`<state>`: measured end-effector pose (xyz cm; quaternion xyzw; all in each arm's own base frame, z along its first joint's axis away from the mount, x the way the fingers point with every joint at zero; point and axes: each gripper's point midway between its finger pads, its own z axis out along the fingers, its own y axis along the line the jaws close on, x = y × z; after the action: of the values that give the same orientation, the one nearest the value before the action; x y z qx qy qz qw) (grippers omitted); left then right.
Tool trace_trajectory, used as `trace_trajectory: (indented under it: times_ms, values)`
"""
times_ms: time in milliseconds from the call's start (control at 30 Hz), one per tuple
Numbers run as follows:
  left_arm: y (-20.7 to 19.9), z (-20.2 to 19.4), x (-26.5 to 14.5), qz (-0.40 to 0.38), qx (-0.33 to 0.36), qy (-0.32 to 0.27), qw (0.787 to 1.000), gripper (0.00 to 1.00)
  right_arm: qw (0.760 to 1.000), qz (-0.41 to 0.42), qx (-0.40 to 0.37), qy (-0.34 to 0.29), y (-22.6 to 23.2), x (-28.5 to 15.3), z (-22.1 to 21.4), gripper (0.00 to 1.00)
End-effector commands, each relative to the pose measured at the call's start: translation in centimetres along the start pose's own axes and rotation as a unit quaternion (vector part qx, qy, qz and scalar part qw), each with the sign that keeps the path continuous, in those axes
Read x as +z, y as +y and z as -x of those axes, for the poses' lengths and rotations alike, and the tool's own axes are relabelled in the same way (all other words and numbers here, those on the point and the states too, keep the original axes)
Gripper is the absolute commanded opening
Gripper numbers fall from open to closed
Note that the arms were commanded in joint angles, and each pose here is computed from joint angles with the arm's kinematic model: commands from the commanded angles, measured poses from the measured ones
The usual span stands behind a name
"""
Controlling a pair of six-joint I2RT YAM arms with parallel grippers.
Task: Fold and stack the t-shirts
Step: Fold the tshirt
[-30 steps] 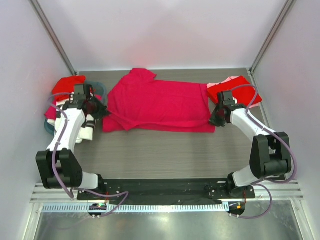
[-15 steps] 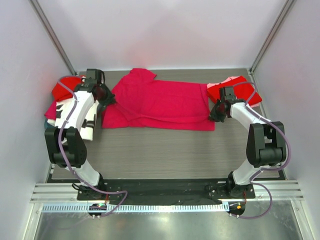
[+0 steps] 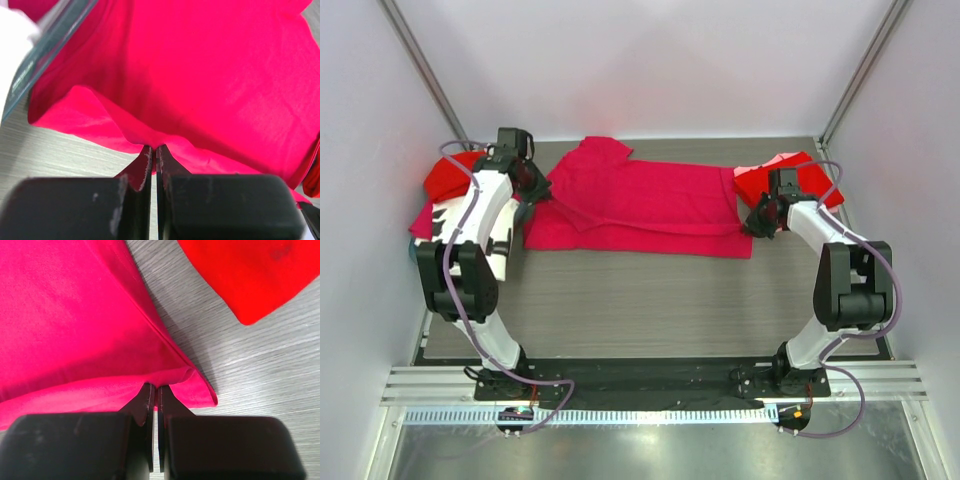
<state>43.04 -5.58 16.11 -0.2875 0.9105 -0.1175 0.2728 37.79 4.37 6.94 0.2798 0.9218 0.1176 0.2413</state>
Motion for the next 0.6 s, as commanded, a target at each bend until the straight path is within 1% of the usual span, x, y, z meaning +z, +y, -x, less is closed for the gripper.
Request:
trace_trajectory:
  times_ms: [0,167,333,567]
  values:
    - [-0.8,1.9,-0.5,0.005,0.015,-0.029,0.999,0.0,1.0,0.022,-0.008,-0.018,1.4,-0.2,1.7,0.01]
    - [-1.4,2.2,0.3,0.025,0.041,-0.027,0.999,0.0,0.999,0.028,-0.009,-0.015,1.8,0.1,1.9,0.01]
    - [-1.8,2.4,1.1,0.036,0.047,-0.025,0.998,0.0,0.999,0.028,-0.008,-0.014,1.8,0.5,2.1,0.01]
    - [-2.0,2.1,3.1,0.053,0.055,-0.006,0.997,0.0,1.0,0.025,-0.008,-0.014,1.9,1.1,2.3,0.01]
